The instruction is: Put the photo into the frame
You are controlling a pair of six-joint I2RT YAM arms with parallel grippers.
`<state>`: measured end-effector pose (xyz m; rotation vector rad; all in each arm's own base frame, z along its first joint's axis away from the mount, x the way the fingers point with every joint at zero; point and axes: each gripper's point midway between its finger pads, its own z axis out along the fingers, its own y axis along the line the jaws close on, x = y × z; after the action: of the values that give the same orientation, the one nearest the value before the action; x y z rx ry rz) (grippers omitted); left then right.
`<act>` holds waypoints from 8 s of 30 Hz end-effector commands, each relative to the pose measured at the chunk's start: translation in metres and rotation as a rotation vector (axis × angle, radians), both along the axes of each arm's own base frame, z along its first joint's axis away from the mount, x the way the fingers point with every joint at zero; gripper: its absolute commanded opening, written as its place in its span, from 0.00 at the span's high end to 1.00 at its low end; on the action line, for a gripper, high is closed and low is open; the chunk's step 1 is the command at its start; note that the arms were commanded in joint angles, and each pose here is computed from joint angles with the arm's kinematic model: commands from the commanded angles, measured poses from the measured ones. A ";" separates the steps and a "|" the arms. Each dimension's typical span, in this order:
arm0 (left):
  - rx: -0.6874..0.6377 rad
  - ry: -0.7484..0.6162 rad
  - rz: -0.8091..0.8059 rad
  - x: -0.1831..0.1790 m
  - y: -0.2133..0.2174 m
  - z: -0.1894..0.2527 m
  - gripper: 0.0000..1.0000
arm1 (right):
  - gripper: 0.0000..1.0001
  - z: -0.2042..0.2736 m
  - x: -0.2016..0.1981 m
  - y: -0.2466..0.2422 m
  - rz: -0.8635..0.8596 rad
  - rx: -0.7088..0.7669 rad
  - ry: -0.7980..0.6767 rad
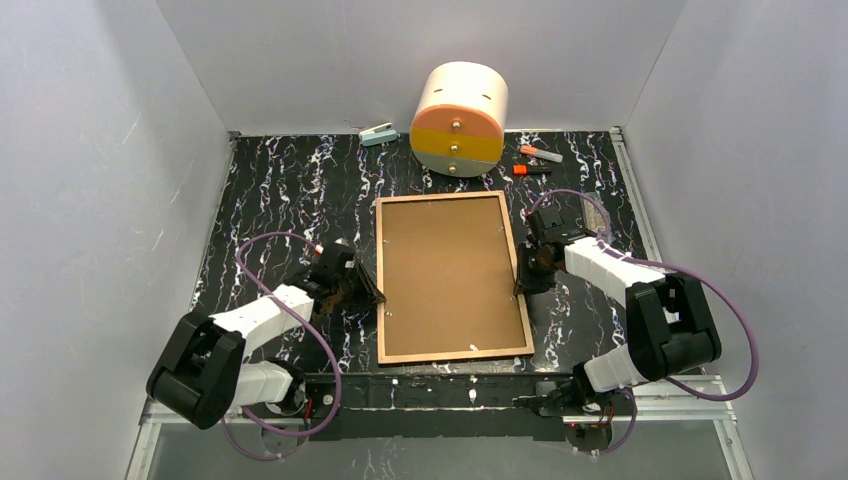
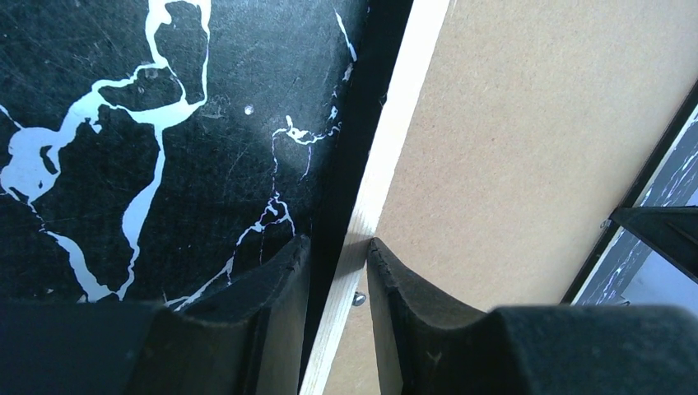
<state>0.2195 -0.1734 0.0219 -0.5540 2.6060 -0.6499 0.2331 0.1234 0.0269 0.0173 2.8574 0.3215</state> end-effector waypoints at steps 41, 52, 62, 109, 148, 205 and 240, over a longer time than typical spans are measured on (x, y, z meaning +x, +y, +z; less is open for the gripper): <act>0.146 -0.118 0.280 -0.032 0.077 0.039 0.36 | 0.39 0.037 0.056 0.332 0.258 -0.110 -0.289; 0.078 -0.104 0.280 -0.040 0.070 0.023 0.38 | 0.56 0.005 0.044 0.317 0.271 -0.222 -0.231; -0.136 -0.178 0.074 -0.032 0.019 0.034 0.36 | 0.88 0.030 0.042 0.334 0.242 -0.104 -0.221; -0.016 -0.264 -0.210 0.001 -0.001 0.178 1.00 | 0.24 0.291 0.058 0.256 0.117 0.390 -0.607; 0.571 -0.521 -0.386 0.092 0.047 0.305 0.97 | 0.13 0.308 0.073 0.250 -0.031 0.693 -0.457; 0.225 -0.547 -0.230 0.082 0.007 0.255 0.02 | 0.65 0.241 0.097 0.146 -0.007 0.829 -0.387; 0.354 -0.144 -0.009 0.088 0.061 0.031 0.02 | 0.52 0.038 0.063 0.069 -0.141 0.736 -0.180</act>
<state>0.3060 -0.1061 0.0641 -0.3676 2.5078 -0.1476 0.2752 0.1917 0.0569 0.4072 2.4829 1.2346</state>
